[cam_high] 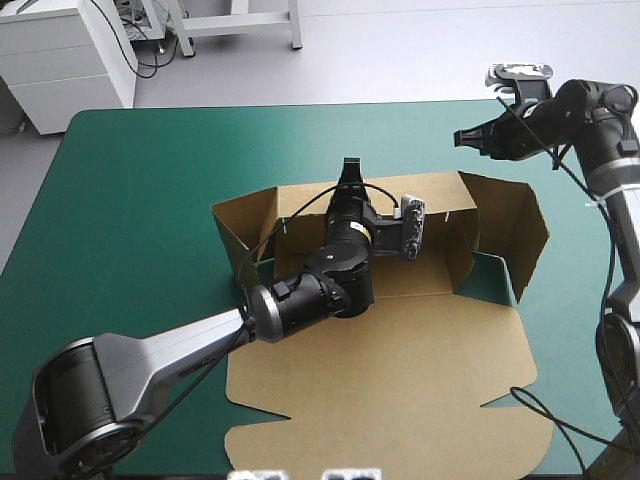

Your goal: Fold the box

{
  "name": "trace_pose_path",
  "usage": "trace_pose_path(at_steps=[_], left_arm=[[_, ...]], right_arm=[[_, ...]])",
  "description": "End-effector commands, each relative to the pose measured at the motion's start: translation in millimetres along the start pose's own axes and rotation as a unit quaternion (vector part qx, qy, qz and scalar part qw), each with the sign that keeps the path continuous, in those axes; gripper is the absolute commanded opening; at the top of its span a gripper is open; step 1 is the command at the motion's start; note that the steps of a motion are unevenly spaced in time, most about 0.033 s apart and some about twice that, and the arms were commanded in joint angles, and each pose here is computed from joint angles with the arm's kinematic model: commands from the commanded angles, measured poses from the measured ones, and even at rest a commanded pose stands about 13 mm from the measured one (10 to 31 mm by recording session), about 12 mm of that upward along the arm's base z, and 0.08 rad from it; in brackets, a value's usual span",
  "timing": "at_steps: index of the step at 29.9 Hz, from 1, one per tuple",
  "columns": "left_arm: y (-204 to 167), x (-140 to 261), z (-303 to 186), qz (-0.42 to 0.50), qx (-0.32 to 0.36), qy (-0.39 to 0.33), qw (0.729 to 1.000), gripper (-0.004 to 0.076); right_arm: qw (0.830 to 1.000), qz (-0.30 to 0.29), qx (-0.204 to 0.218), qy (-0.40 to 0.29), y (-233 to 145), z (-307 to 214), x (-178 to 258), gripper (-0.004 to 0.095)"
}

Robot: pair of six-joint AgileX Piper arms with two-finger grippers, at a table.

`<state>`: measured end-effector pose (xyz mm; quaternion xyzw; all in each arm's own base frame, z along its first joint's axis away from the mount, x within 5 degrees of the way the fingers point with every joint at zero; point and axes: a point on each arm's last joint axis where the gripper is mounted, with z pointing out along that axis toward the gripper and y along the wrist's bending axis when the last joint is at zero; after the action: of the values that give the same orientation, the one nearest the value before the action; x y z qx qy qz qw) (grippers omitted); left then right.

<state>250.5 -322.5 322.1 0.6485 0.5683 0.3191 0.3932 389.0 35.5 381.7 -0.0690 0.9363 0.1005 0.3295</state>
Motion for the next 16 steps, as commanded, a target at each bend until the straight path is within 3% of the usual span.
trace_pose_path(at_steps=[1, 16], left_arm=[[6.8, -7.8, -15.0, -0.027, 0.0, -0.05, 0.998, -0.0008], [6.0, -6.9, -14.4, -0.027, 0.002, -0.043, 0.999, -0.0008]], right_arm=[[1.0, -0.01, 0.001, -0.027, 5.3, -22.2, -6.0, -0.0004], [0.999, -0.025, 0.0, 0.036, 2.9, -12.1, 21.5, -0.0004]])
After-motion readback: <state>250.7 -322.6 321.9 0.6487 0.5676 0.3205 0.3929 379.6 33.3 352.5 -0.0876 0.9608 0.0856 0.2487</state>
